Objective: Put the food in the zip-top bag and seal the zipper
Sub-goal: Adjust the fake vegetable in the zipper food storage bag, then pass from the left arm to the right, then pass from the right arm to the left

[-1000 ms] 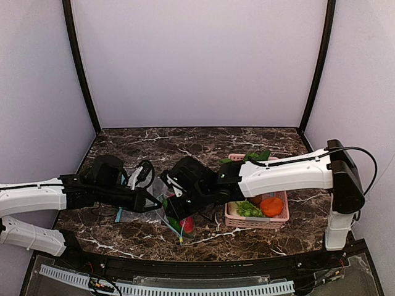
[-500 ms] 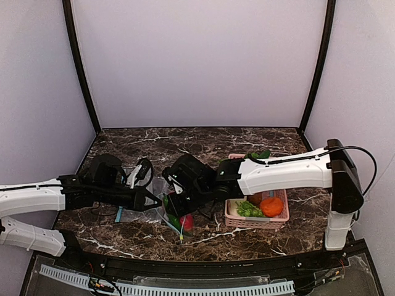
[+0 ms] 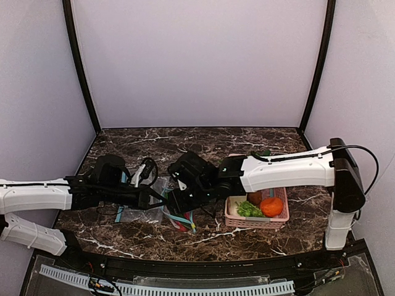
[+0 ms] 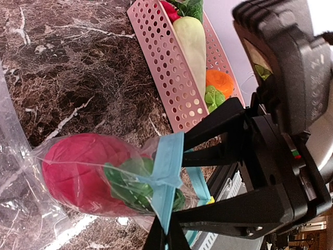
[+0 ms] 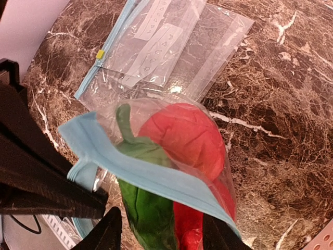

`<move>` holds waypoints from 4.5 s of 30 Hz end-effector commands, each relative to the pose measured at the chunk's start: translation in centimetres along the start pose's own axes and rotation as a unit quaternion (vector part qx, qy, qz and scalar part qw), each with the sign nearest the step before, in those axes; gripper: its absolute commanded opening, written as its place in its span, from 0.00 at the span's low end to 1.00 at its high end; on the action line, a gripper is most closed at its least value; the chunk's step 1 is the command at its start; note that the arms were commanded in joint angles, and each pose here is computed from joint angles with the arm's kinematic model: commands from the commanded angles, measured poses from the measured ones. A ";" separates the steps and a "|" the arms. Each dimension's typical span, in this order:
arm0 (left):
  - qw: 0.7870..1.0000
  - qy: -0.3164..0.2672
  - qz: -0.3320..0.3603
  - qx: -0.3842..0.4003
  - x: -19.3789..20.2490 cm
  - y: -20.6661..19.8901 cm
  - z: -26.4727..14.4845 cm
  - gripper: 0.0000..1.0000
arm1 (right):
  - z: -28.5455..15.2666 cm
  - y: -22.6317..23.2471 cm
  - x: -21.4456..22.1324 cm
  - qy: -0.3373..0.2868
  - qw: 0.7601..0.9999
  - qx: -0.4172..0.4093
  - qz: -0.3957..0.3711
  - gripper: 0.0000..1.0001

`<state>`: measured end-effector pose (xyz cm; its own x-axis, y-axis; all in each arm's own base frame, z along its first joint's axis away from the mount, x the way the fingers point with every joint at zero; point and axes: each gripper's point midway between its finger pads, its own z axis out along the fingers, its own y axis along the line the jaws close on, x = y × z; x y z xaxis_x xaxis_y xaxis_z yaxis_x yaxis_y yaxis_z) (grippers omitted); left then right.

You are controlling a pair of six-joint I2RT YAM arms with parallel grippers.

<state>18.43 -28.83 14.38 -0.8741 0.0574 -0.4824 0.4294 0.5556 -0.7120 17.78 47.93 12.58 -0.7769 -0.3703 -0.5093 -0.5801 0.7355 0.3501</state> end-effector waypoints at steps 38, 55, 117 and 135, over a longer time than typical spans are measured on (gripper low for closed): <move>0.996 -0.060 -0.043 -0.053 -2.1 2.3 -0.6 0.01 | -1.1 1.1 8.4 -0.092 0.994 0.012 -0.058 0.32; 0.996 -0.060 -0.044 -0.058 -2.0 2.6 -0.8 0.01 | -0.7 1.3 7.7 -0.101 0.992 0.022 -0.072 0.00; 0.884 0.081 0.432 0.160 2.9 -16.6 1.0 0.74 | -15.7 1.4 8.0 -0.052 0.943 -0.244 -0.220 0.00; 0.878 0.126 0.426 0.180 4.6 -14.8 3.0 0.63 | -16.4 2.6 9.1 -0.033 0.928 -0.288 -0.235 0.00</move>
<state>9.21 -39.37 21.57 -0.1936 0.5336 -0.8233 0.9672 -0.0371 -0.2514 5.34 36.93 20.33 -0.4270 -0.5587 -0.7110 -0.8898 0.1197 0.4403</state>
